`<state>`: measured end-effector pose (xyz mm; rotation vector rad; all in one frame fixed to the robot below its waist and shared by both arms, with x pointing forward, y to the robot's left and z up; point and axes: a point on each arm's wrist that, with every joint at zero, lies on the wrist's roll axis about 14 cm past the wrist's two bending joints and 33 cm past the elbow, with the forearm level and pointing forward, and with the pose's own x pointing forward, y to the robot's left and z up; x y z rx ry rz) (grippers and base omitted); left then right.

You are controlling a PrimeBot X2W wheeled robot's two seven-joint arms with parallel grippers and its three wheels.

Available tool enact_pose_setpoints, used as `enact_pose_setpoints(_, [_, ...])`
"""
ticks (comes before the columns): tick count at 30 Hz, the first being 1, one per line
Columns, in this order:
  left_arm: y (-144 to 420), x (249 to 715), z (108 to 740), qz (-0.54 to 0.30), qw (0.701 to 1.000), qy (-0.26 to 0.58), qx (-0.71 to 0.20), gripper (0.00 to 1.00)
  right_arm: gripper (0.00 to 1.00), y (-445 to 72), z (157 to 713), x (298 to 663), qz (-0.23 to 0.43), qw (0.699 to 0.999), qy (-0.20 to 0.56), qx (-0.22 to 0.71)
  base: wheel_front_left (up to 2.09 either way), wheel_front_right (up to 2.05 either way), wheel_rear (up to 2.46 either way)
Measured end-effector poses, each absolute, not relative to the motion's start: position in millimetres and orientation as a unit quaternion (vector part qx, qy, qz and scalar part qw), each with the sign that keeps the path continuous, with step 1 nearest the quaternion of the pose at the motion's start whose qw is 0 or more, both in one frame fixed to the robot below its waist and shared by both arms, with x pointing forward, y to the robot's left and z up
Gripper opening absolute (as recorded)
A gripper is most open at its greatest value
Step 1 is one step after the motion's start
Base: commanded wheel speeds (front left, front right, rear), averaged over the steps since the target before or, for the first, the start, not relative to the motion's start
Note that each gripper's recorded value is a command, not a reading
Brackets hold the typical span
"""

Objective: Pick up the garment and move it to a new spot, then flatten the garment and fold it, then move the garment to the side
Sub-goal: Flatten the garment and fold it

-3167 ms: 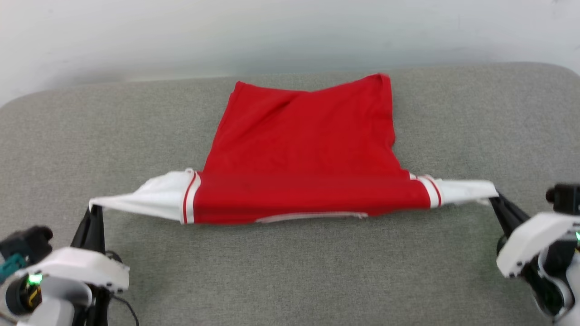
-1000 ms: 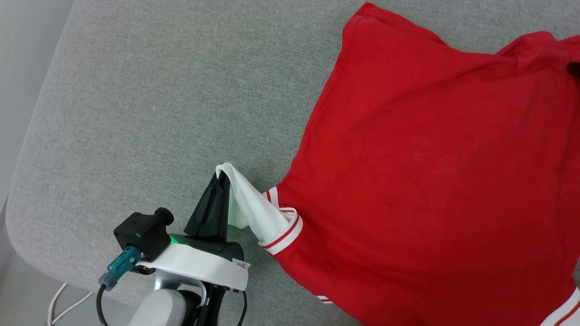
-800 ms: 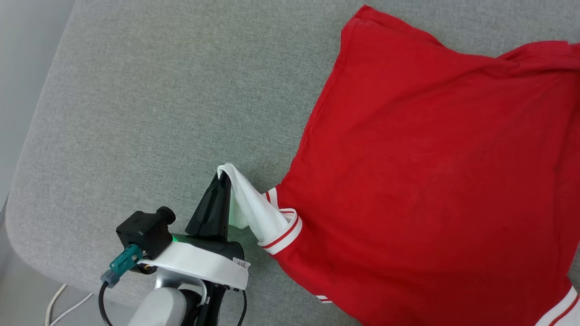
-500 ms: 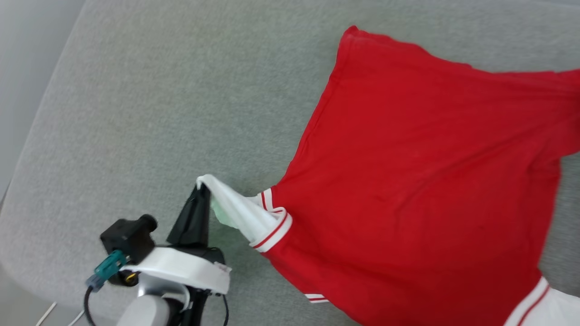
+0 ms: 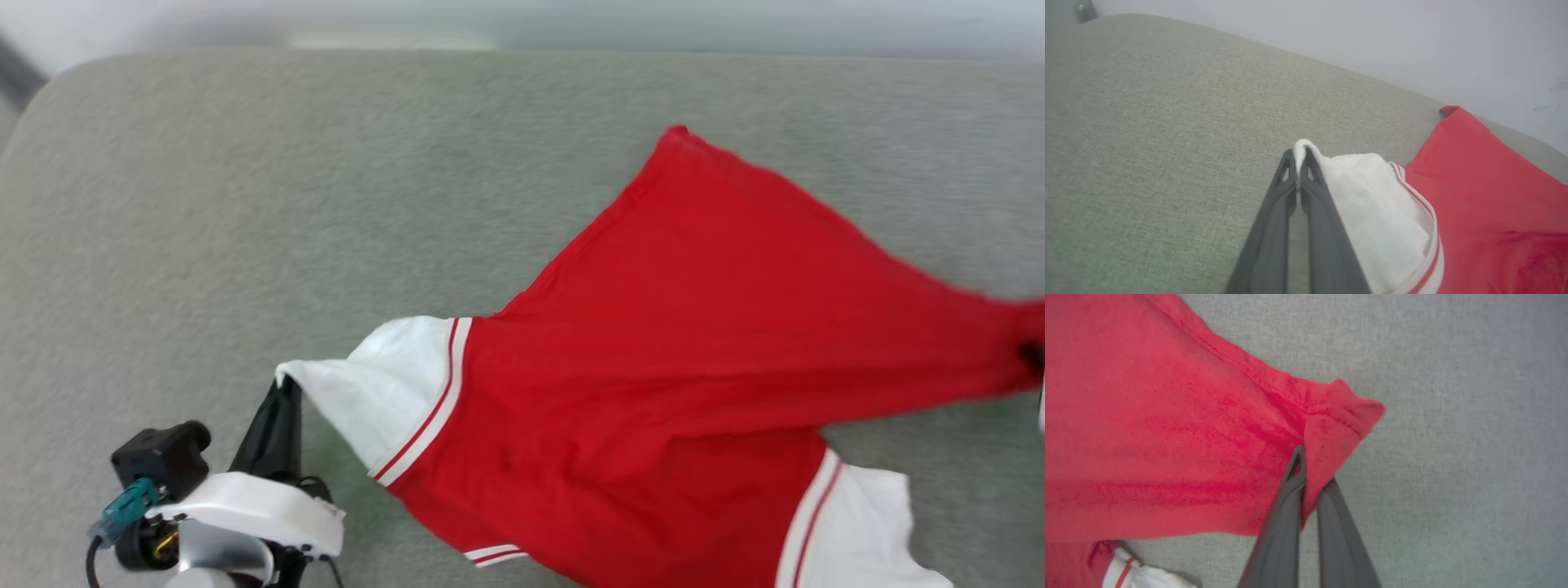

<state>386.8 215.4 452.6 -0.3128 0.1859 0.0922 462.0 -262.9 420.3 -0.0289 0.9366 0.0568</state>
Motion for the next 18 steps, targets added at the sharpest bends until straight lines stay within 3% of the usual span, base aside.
enact_pose_setpoints(7, [211.0, 385.6, 447.7, 0.032, 0.982, 0.114, -0.149, 0.00, 0.00, -288.4, 400.8, 354.4, -0.019, 0.876, 0.482, 0.022, 0.00, 0.00, 0.00])
enact_pose_setpoints(15, [204.3, 377.0, 445.7, 0.019, 0.980, 0.131, -0.151, 0.00, 0.00, -261.7, 369.5, 248.1, -0.047, 0.842, 0.524, 0.118, 0.00, 0.00, 0.00])
enact_pose_setpoints(16, [202.7, 377.9, 447.6, 0.017, 0.980, 0.129, -0.150, 0.00, 0.17, -259.2, 367.4, 241.0, -0.052, 0.840, 0.524, 0.131, 0.00, 0.00, 0.00])
enact_pose_setpoints(17, [201.4, 378.7, 449.5, 0.013, 0.980, 0.127, -0.150, 0.00, 0.70, -255.0, 366.7, 238.1, -0.054, 0.842, 0.516, 0.145, 0.00, 0.00, 0.00])
enact_pose_setpoints(18, [200.0, 379.0, 450.4, 0.011, 0.981, 0.127, -0.149, 0.00, 1.00, -251.5, 367.6, 238.7, -0.056, 0.849, 0.502, 0.159, 0.00, 0.00, 0.00])
